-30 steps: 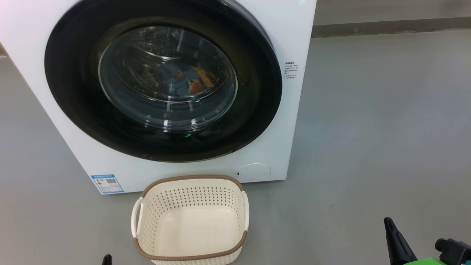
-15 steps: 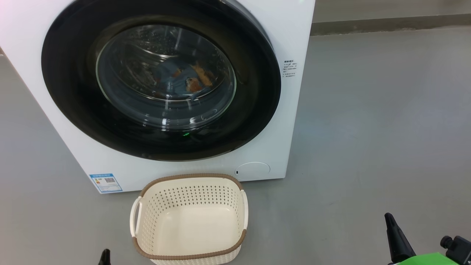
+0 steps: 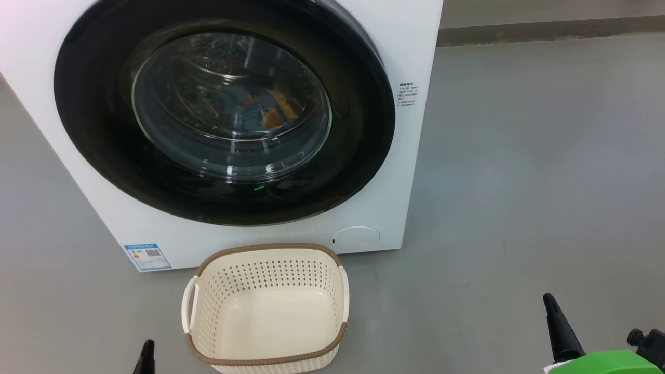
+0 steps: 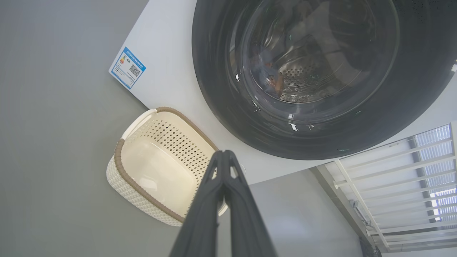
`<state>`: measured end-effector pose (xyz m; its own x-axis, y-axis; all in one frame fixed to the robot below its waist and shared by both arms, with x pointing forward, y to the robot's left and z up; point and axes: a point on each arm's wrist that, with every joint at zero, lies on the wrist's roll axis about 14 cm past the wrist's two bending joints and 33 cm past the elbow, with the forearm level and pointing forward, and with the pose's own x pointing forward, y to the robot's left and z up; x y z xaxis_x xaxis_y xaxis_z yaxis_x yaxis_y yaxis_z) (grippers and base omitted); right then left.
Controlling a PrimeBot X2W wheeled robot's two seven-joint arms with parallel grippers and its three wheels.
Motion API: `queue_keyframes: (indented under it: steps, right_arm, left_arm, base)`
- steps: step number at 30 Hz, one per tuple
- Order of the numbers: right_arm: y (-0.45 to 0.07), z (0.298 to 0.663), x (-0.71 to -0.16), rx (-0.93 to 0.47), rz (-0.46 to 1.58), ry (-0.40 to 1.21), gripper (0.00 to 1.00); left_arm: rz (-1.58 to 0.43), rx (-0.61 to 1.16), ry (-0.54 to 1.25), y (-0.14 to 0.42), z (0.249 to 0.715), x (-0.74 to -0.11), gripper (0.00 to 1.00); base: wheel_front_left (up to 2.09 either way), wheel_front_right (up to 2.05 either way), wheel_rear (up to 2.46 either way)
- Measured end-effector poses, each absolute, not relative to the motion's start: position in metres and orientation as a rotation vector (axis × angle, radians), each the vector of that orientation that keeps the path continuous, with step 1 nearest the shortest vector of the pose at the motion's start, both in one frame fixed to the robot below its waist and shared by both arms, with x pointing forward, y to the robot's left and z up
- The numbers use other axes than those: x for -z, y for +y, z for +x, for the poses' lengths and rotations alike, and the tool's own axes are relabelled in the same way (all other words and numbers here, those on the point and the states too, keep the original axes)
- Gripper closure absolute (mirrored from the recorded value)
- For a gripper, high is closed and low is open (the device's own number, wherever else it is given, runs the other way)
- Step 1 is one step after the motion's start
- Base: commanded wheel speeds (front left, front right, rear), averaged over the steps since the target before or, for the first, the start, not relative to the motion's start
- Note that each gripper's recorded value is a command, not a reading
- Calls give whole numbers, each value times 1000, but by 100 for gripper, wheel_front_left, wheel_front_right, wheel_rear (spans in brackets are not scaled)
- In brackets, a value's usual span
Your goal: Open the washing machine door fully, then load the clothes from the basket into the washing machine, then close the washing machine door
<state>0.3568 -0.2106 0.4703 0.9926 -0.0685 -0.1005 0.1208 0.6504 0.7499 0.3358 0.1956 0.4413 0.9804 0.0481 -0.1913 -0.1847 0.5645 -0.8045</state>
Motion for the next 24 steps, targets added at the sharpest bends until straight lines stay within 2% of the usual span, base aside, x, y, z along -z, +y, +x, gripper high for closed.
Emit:
queue_keyframes:
  steps: [24]
  right_arm:
    - [-211,364,-472,117,1156,61,100]
  left_arm:
    - [-1214,-112,124,192,355,-458,100]
  base:
    - [0,0,0]
